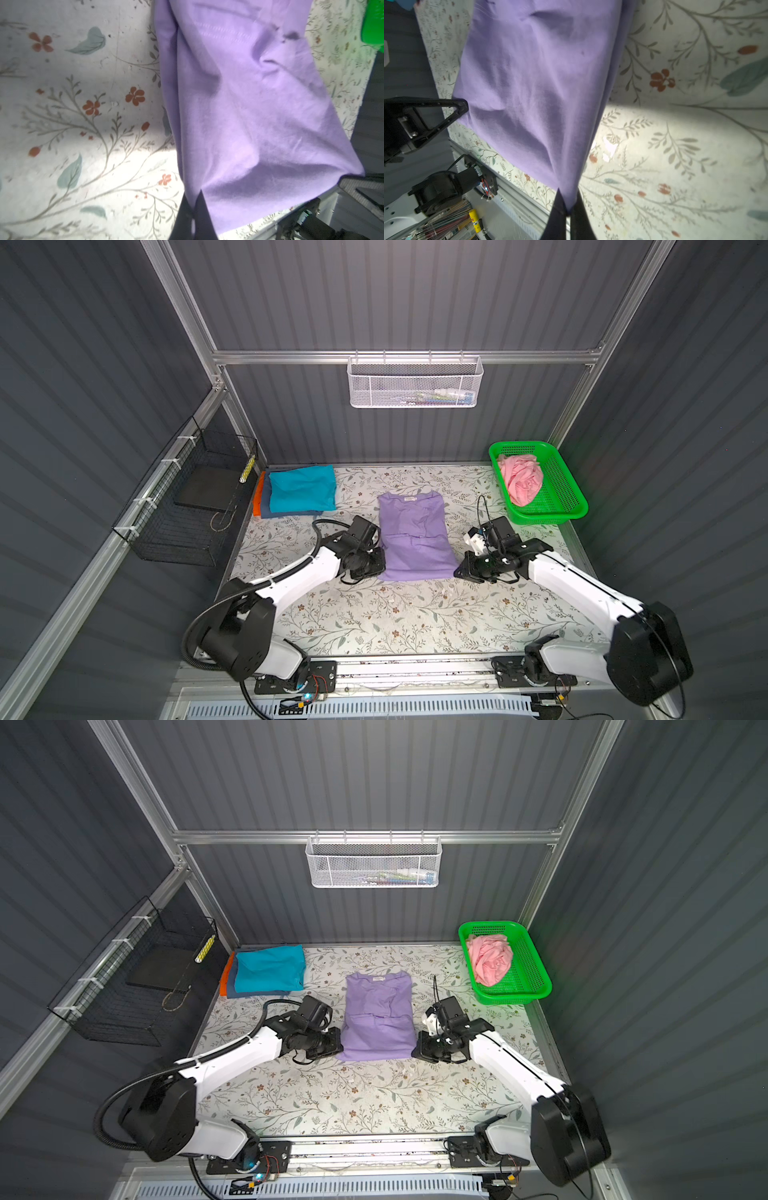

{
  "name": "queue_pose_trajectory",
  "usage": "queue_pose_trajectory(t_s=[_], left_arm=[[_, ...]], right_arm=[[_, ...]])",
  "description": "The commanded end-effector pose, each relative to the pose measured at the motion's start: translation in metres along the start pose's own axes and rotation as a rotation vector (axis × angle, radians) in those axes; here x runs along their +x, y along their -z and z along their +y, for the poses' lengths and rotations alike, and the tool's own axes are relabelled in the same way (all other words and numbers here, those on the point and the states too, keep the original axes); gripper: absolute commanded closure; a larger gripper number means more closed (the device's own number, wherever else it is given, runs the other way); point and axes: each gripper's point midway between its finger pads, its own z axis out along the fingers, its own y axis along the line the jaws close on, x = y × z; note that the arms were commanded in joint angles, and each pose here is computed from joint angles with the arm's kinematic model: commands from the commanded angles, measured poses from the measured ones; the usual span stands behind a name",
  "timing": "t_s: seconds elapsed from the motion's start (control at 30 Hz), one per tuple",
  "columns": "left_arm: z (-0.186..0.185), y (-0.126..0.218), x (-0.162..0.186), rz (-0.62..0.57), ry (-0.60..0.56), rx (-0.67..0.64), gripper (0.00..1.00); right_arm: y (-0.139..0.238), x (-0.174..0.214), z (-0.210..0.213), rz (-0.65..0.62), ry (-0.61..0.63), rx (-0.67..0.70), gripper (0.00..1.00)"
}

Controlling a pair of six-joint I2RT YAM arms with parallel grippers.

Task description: Fold and stack the t-shirts

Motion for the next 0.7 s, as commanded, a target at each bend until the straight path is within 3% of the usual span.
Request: queue_pose_trajectory(t_s=[0.0,0.33,0.53,0.67], left_arm=[[0.000,0.032,0.007,-0.013,0.048,-0.043,1.00],[-0.046,0.078,-0.031,-0.129,-0.019,0.029,1.00],[-0.058,0.054,-0.059,-0.114,-0.081,-0.006,1.00],[-0.045,0.035,-0.089,-0.097,-0.053,-0.019,1.00]], right_arm=[[0.022,0.026,0.002,0.050,-0.060,0.015,1.00],[0.065,-0.014,0.046,-0.094,0.003,-0.044,1.00],[0.051,-0.059,0.052,-0.117,0.004,-0.050,1.00],[0.037,-0.090,0.047,-0.117,-0.018,-0.057,1.00]])
